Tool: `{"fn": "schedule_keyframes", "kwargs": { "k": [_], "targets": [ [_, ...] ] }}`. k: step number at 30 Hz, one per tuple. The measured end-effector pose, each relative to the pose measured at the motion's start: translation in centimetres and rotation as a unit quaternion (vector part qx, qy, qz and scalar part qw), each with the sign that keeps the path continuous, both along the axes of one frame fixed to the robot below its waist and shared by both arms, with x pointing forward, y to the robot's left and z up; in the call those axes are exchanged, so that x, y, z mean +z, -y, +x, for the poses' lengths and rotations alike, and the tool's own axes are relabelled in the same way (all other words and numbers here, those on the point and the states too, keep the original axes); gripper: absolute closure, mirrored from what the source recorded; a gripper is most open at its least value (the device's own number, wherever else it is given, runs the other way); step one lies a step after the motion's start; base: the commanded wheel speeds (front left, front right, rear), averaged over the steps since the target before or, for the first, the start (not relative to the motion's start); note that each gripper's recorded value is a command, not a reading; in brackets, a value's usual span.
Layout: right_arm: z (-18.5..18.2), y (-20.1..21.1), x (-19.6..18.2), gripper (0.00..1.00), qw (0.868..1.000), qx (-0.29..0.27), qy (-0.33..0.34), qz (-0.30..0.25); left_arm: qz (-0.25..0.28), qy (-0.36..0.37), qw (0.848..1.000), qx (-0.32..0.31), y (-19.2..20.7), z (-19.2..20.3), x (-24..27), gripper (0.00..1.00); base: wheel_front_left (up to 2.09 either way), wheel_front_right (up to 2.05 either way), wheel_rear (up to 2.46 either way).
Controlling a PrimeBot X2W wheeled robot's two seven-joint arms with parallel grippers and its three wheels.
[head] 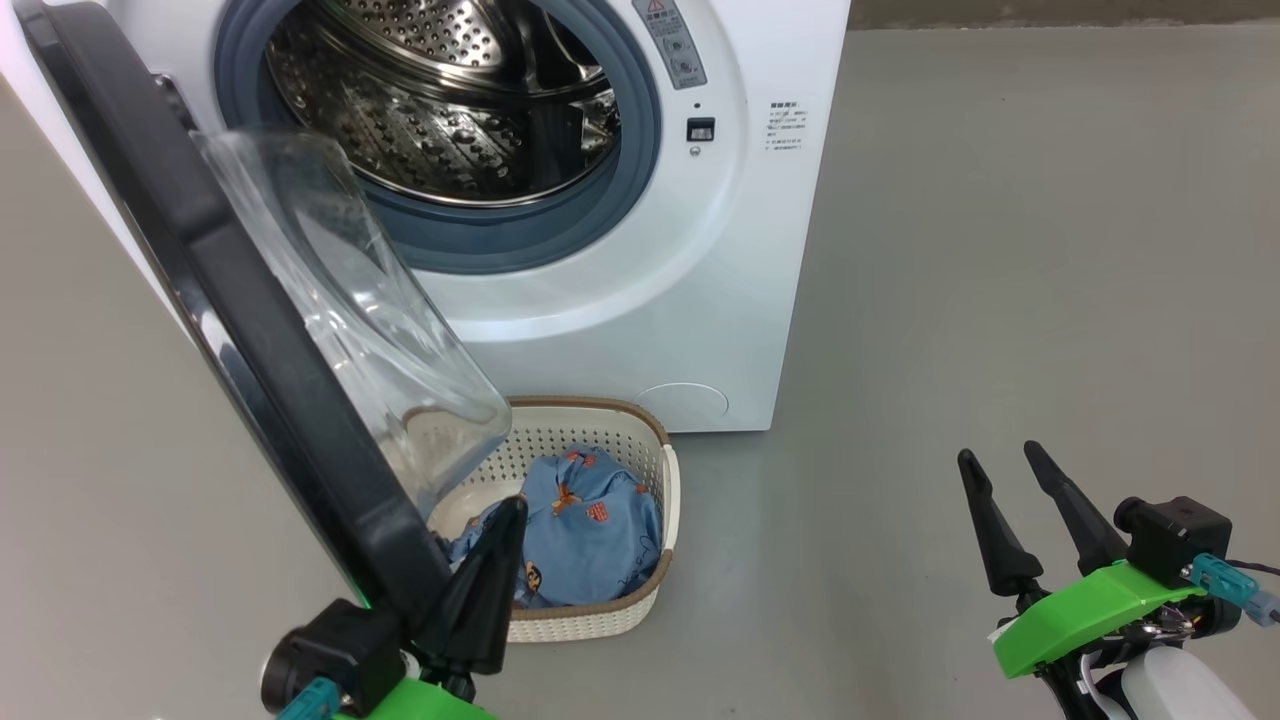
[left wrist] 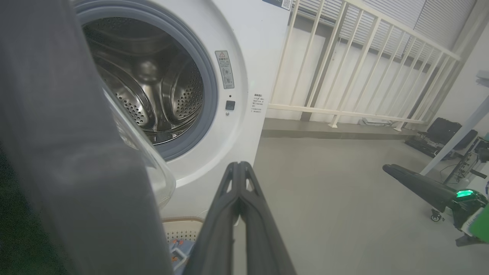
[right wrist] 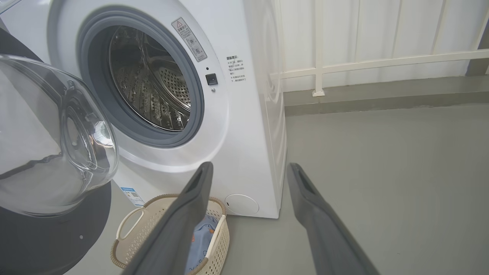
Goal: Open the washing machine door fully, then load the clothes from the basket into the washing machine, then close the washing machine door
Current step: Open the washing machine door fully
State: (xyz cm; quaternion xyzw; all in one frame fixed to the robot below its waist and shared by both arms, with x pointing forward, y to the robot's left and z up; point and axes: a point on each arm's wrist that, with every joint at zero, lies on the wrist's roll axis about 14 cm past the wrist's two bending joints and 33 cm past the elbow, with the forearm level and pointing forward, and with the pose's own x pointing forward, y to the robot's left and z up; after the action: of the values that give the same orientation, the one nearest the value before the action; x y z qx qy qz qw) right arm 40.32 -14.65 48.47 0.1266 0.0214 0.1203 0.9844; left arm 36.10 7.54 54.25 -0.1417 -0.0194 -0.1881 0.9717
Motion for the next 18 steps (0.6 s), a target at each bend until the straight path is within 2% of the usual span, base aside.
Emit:
{"fn": "schedule_keyframes", "kwargs": {
  "k": [9, 18],
  "targets": [
    [0.0, -0.2, 0.0, 0.0, 1.0, 0.0, 0.0, 0.002, 0.002, -0.046, 0.999, 0.01, -0.6, 0.0, -2.9, 1.0, 0.0, 0.0, 0.0],
    [0.2, -0.6, -0.2, 0.0, 1.0, 0.006, -0.003, 0.003, -0.012, -0.053, 0.998, 0.024, -1.2, 0.3, -3.5, 1.0, 0.0, 0.0, 0.0]
  ]
}}
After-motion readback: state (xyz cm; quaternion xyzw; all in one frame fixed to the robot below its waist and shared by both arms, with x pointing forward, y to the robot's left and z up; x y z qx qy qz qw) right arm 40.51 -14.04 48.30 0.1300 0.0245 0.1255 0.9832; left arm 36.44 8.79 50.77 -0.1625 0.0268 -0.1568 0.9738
